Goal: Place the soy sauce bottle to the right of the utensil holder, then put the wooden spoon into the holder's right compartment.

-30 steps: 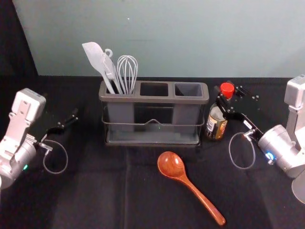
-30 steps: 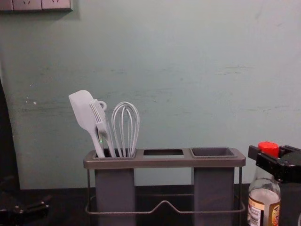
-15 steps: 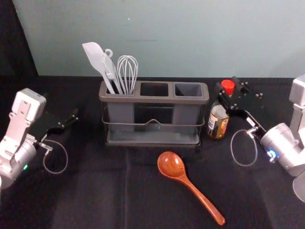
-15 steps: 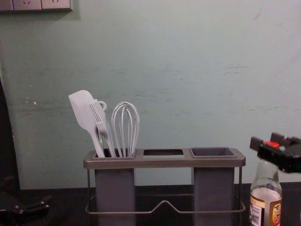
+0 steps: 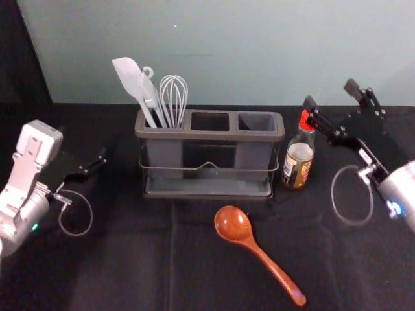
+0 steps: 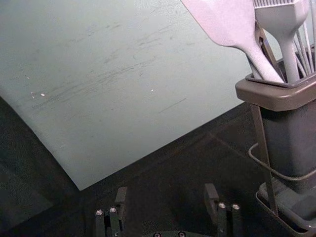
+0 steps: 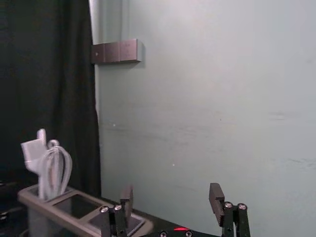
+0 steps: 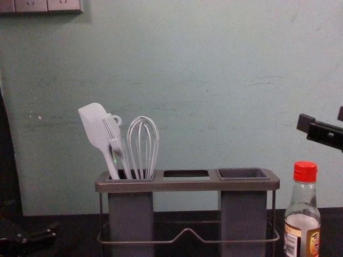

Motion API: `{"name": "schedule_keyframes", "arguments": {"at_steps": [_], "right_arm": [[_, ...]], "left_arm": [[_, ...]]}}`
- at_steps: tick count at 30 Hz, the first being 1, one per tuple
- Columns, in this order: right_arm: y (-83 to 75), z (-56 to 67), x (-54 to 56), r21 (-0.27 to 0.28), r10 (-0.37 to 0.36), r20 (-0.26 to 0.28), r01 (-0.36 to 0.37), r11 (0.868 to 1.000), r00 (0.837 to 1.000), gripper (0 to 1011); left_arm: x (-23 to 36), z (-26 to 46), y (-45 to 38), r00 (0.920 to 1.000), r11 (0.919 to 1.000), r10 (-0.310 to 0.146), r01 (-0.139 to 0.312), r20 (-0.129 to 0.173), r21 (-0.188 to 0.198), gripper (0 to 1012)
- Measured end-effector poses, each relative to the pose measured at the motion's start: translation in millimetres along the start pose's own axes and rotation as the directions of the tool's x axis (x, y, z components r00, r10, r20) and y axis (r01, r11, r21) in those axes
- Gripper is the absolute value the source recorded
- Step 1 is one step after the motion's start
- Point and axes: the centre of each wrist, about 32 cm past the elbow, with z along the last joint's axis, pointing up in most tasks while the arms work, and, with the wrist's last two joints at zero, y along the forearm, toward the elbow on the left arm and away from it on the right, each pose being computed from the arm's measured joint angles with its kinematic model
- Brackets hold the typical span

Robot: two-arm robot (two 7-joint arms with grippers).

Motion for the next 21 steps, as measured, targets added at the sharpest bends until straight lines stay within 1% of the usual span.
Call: {"name": "schedule_keyframes", "arguments": {"at_steps": [2, 4, 7, 8, 9, 13, 14, 17, 18, 21], "right_arm": [[-7.4, 5.1, -5.7, -0.007, 0.008, 0.003, -0.008, 1.000, 1.000, 1002], [-14.8, 7.6, -11.6, -0.017, 0.021, 0.001, -0.021, 1.000, 1.000, 1000], [-21.0, 8.2, -16.6, -0.036, 0.039, -0.004, -0.039, 0.999, 0.999, 1000], [-24.0, 8.2, -20.1, -0.048, 0.052, -0.008, -0.052, 0.997, 0.999, 1000], [-26.5, 7.5, -23.9, -0.059, 0.065, -0.013, -0.066, 0.996, 0.998, 1000], [-29.9, 4.5, -33.5, -0.081, 0.094, -0.027, -0.096, 0.992, 0.995, 1000], [-30.8, 2.4, -38.4, -0.092, 0.108, -0.037, -0.111, 0.990, 0.993, 1000], [-31.6, -1.6, -47.2, -0.112, 0.126, -0.051, -0.131, 0.985, 0.991, 1000], [-31.8, -4.3, -53.5, -0.128, 0.137, -0.058, -0.144, 0.981, 0.989, 1000], [-31.4, -11.4, -64.7, -0.164, 0.151, -0.074, -0.162, 0.973, 0.986, 1000]], "left_arm": [[0.0, 0.0, 0.0, 1.0000, 1.0000, 0.000, 0.000, 0.000, 0.000, 1000], [0.0, 0.0, 0.0, 1.0000, 1.0000, 0.000, 0.000, 0.000, 0.000, 1000], [0.0, 0.0, 0.0, 1.0000, 1.0000, 0.000, 0.000, 0.000, 0.000, 1000], [0.0, 0.0, 0.0, 1.0000, 1.0000, 0.000, 0.000, 0.000, 0.000, 1000], [0.0, 0.0, 0.0, 1.0000, 1.0000, 0.000, 0.000, 0.000, 0.000, 1000], [0.0, 0.0, 0.0, 1.0000, 1.0000, 0.000, 0.000, 0.000, 0.000, 1000], [0.0, 0.0, 0.0, 1.0000, 1.0000, 0.000, 0.000, 0.000, 0.000, 1000], [0.0, 0.0, 0.0, 1.0000, 1.0000, 0.000, 0.000, 0.000, 0.000, 1000], [0.0, 0.0, 0.0, 1.0000, 1.0000, 0.000, 0.000, 0.000, 0.000, 1000], [0.0, 0.0, 0.0, 1.0000, 1.0000, 0.000, 0.000, 0.000, 0.000, 1000]]}}
